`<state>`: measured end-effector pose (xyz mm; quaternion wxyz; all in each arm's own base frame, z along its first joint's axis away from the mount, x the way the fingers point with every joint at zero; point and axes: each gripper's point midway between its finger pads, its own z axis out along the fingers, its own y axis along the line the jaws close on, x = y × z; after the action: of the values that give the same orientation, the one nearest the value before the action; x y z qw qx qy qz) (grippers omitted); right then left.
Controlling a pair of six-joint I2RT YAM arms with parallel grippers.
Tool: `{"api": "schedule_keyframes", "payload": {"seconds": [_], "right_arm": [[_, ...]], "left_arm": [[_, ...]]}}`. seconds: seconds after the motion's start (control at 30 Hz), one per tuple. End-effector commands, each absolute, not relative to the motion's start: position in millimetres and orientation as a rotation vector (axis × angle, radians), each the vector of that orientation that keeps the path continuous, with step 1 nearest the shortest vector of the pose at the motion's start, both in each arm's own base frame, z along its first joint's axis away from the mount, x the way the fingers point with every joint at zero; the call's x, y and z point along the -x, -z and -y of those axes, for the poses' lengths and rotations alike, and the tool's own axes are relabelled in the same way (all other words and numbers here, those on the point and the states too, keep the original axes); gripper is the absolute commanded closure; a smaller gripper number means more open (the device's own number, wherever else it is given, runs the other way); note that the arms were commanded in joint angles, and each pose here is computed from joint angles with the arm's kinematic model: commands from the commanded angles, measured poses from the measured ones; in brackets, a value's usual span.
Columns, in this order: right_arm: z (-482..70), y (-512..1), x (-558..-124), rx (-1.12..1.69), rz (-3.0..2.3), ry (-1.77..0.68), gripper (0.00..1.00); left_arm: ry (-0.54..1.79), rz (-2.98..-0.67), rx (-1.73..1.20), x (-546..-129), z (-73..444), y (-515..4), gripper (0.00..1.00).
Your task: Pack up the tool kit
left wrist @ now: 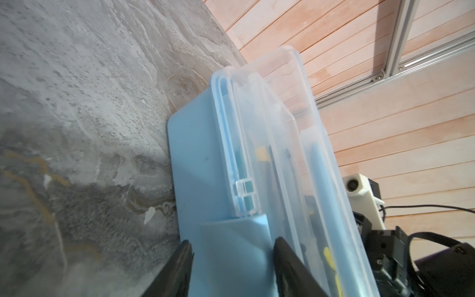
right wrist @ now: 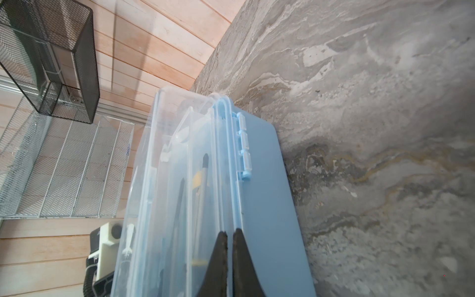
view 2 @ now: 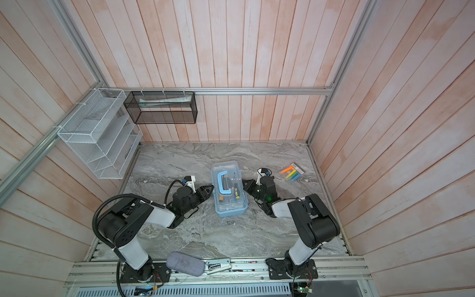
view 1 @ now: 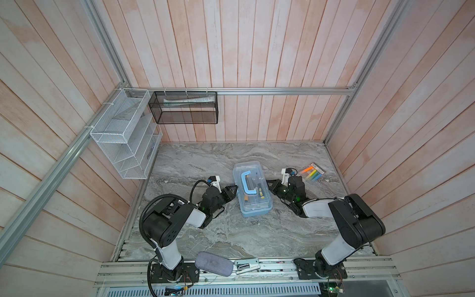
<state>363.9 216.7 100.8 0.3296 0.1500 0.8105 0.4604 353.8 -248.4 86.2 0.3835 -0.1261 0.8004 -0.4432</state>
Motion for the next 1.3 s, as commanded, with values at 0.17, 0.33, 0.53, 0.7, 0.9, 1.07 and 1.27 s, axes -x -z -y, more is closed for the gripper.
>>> {"api": "schedule_keyframes", "payload": {"seconds": [0.17,0.33,0.53,0.7,0.9,1.07,1.27], "right_arm": [[-202.9,-149.2,-347.7,-0.089,-2.204,-1.111,0.77],[-178.1,-185.2,-359.7,-0.047,-2.080,-0.910,0.03],[-143.9,-200.2,-365.3,-0.083,-1.987,-0.667,0.02],[-128.7,-192.5,-370.6,-0.161,-1.970,-0.574,0.02],[-128.3,-215.8,-347.8,-0.056,-1.701,-0.399,0.02],[-123.3,-208.8,-343.2,-0.026,-1.672,-0.342,0.02],[-120.3,-205.0,-345.7,0.021,-1.681,-0.263,0.02]], "left_arm": [[0.905,-2.057,0.165,-354.6,229.7,-128.7,0.22],[0.590,-1.970,0.210,-360.7,176.3,-164.2,0.13],[0.334,-1.703,0.170,-352.0,129.1,-211.2,0.00],[0.083,-1.634,0.058,-355.6,111.7,-214.8,0.00],[-0.288,-1.551,0.163,-357.5,38.9,-213.4,0.00],[-0.288,-1.641,0.335,-372.8,-28.1,-184.1,0.00],[-0.257,-1.751,0.346,-384.0,-44.2,-141.7,0.00]]}}
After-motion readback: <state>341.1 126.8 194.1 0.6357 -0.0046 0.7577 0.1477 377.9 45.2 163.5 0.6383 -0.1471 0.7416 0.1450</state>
